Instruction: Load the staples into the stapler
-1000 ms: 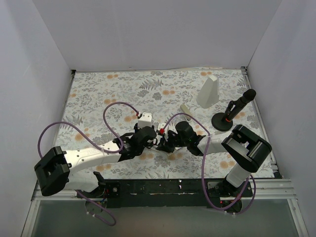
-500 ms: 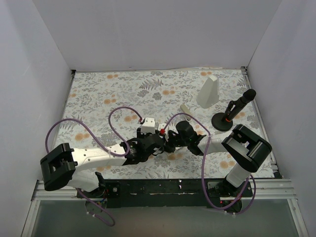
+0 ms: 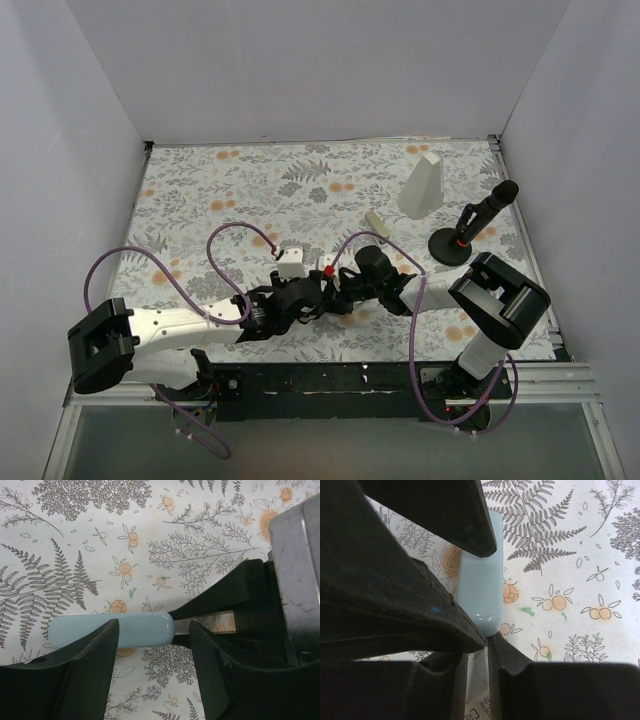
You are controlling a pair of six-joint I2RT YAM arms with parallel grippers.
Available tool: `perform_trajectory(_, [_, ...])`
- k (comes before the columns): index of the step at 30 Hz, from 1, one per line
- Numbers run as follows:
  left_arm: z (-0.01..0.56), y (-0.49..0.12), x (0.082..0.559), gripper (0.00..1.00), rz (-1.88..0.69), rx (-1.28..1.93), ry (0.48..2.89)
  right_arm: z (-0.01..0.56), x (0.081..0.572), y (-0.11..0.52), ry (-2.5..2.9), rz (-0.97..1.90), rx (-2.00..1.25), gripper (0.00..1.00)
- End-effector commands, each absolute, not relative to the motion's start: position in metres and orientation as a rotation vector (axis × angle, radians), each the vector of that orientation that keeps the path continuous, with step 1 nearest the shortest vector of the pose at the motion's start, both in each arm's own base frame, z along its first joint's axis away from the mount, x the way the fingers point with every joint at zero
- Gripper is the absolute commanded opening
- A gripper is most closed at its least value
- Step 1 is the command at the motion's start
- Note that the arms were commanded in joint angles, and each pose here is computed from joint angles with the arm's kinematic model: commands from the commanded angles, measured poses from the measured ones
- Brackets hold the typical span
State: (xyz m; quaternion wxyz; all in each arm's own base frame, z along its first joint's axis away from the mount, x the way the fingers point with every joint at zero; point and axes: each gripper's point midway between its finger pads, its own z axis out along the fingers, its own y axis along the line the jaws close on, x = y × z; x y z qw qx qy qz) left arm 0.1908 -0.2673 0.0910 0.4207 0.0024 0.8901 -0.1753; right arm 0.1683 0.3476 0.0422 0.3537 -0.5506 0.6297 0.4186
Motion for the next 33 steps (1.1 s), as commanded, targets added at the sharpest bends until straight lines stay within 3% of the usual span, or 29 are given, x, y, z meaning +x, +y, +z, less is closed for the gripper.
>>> perform_trajectory(1, [0.117,-0.301,0.163,0.59,-0.698,0.08,2.22,0.07,0.179,0.369,1.545,1.071,-1.396,0.09])
perform_trajectory(3, [0.121,-0.293,0.163,0.6,-0.699,0.053,2.211,0.07,0.179,0.368,1.549,1.065,-1.403,0.13])
perform_trajectory(6, [0.124,-0.276,0.164,0.62,-0.673,0.016,2.191,0.07,0.179,0.365,1.556,1.05,-1.409,0.3])
perform_trajectory(7, [0.121,-0.27,0.164,0.63,-0.66,0.013,2.189,0.07,0.18,0.364,1.564,1.039,-1.406,0.41])
perform_trajectory(11, [0.123,-0.246,0.165,0.66,-0.601,-0.005,2.163,0.076,0.178,0.357,1.586,1.019,-1.393,0.59])
perform_trajectory(21, [0.155,-0.189,0.176,0.71,-0.494,-0.052,2.01,0.136,0.191,0.352,1.725,0.962,-1.266,0.61])
perform_trajectory(33, [0.199,-0.185,0.204,0.87,-0.294,0.172,1.763,0.077,0.195,0.355,2.013,0.838,-1.277,0.58])
